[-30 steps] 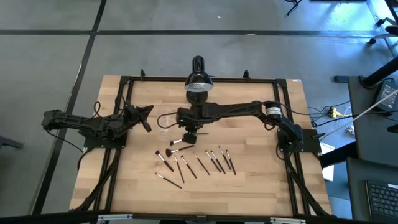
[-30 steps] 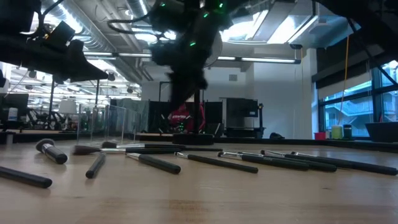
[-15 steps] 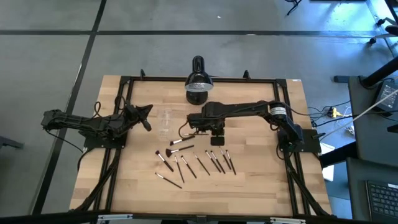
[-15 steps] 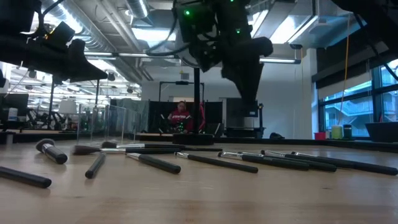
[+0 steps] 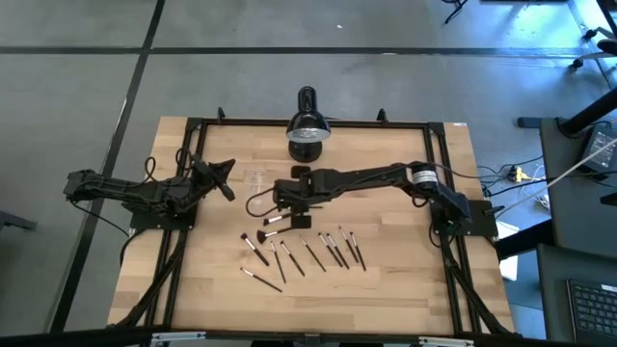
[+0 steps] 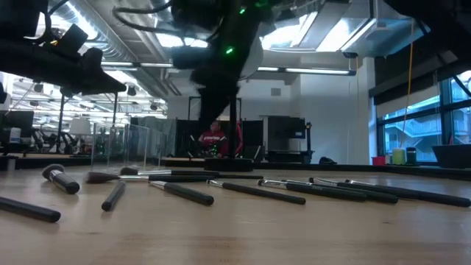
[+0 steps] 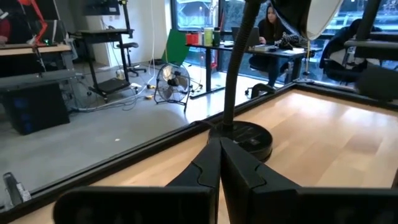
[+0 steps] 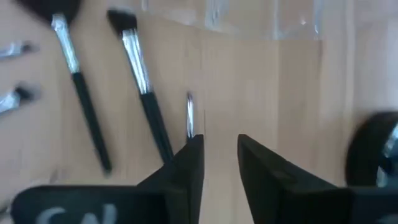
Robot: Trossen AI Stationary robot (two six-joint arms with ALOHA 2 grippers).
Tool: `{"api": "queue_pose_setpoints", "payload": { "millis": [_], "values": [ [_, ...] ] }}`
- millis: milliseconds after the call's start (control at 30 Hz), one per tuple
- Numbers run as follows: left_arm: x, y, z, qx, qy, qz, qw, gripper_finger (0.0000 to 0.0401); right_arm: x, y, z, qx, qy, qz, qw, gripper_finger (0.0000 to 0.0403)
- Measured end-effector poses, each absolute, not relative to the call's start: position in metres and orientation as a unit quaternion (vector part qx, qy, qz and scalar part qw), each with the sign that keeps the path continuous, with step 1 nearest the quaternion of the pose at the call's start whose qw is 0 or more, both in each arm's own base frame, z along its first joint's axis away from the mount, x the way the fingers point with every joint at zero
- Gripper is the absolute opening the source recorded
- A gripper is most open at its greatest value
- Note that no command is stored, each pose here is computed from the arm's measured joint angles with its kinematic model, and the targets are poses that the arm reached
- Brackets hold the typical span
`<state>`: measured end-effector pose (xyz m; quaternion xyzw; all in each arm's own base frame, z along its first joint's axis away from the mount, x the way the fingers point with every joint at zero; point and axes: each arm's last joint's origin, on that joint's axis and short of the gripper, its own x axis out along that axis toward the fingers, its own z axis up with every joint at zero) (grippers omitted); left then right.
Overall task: Sort items
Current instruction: Put the eye liner brush into the transparent organizer
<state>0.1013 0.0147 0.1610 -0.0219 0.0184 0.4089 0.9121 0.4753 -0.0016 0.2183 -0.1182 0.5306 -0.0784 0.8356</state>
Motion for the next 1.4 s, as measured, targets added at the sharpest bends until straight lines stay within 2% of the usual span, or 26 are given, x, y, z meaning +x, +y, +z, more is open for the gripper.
{"api": "queue_pose_setpoints", "payload": {
  "millis": [200, 367, 533, 667, 1233, 1400],
  "values": [
    [0.102, 0.015, 0.16, -0.019, 0.024, 0.405, 0.914, 0.0006, 0.483, -0.006, 0.19, -0.115, 0.551, -0.071, 0.824, 0.0089],
    [0.103, 0.014, 0.159, -0.03, 0.023, 0.394, 0.918, 0.0006, 0.486, -0.008, 0.18, -0.123, 0.556, -0.054, 0.821, 0.0113],
    [0.104, 0.013, 0.159, -0.045, 0.02, 0.37, 0.928, 0.0006, 0.487, -0.019, 0.177, -0.07, 0.554, -0.007, 0.829, 0.0136],
    [0.104, 0.013, 0.159, -0.05, 0.021, 0.366, 0.929, 0.0006, 0.487, -0.026, 0.177, -0.062, 0.553, -0.007, 0.831, 0.0142],
    [0.104, 0.013, 0.158, -0.047, 0.026, 0.373, 0.926, 0.0006, 0.49, -0.034, 0.151, -0.053, 0.579, -0.009, 0.813, 0.0133],
    [0.104, 0.013, 0.158, -0.044, 0.027, 0.374, 0.926, 0.0006, 0.489, -0.034, 0.15, -0.045, 0.584, -0.015, 0.81, 0.0102]
  ]
}}
